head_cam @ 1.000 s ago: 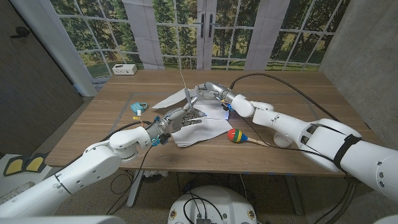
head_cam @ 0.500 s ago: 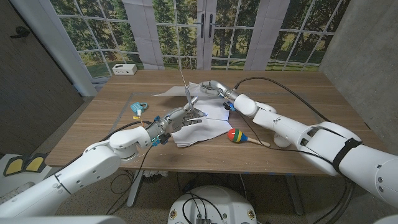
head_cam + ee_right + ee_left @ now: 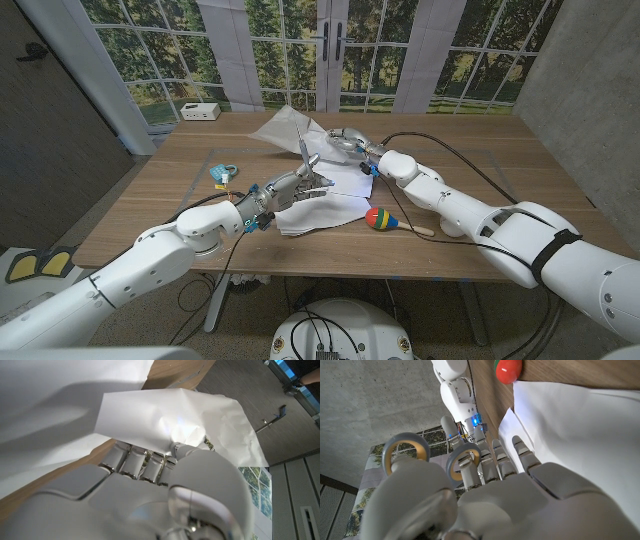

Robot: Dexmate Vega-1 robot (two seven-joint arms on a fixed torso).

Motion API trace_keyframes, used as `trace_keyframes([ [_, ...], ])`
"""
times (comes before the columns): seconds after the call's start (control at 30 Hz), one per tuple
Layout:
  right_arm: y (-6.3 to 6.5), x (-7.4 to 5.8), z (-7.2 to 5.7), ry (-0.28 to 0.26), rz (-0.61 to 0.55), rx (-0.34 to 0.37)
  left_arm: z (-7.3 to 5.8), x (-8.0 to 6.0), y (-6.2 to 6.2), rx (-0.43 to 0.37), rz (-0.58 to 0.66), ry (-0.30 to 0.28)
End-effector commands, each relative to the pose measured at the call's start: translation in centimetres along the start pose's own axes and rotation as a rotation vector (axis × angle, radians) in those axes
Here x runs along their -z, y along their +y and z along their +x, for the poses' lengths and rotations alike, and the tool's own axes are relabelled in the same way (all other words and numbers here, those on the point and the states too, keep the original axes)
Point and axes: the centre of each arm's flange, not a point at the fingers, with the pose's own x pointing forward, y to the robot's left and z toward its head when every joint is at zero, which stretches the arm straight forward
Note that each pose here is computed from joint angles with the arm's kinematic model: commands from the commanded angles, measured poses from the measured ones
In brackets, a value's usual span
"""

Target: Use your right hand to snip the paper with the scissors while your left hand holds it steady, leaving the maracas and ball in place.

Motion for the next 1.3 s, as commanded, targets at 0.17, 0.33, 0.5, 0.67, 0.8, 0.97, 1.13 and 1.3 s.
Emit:
trace_keyframes([
  [0.17, -0.7, 0.0, -0.3, 0.004, 0.151, 0.019, 0.3, -0.1, 0.3, 0.006, 0.001, 0.007],
  [0.33, -1.0, 0.1, -0.5, 0.008, 0.145, 0.029, 0.4, 0.0, 0.3, 0.002, -0.003, 0.007],
  [0.5, -1.2, 0.1, -0.6, 0.007, 0.144, 0.036, 0.4, 0.0, 0.2, 0.004, -0.005, 0.01],
  [0.67, -1.4, 0.2, -0.7, 0.001, 0.127, 0.046, 0.6, 0.0, 0.2, 0.001, -0.005, 0.01],
  [0.8, -1.4, 0.3, -0.7, 0.0, 0.138, 0.049, 0.6, 0.1, 0.2, 0.0, -0.005, 0.012],
  [0.97, -1.6, 0.2, -0.7, -0.006, 0.146, 0.061, 0.6, 0.1, 0.1, 0.001, -0.005, 0.014],
  [1.13, -1.7, 0.2, -0.8, -0.001, 0.146, 0.061, 0.7, 0.1, 0.1, -0.001, -0.008, 0.012],
  [1.3, -1.7, 0.1, -1.0, -0.02, 0.123, 0.08, 0.6, 0.2, 0.1, -0.003, -0.01, 0.012],
])
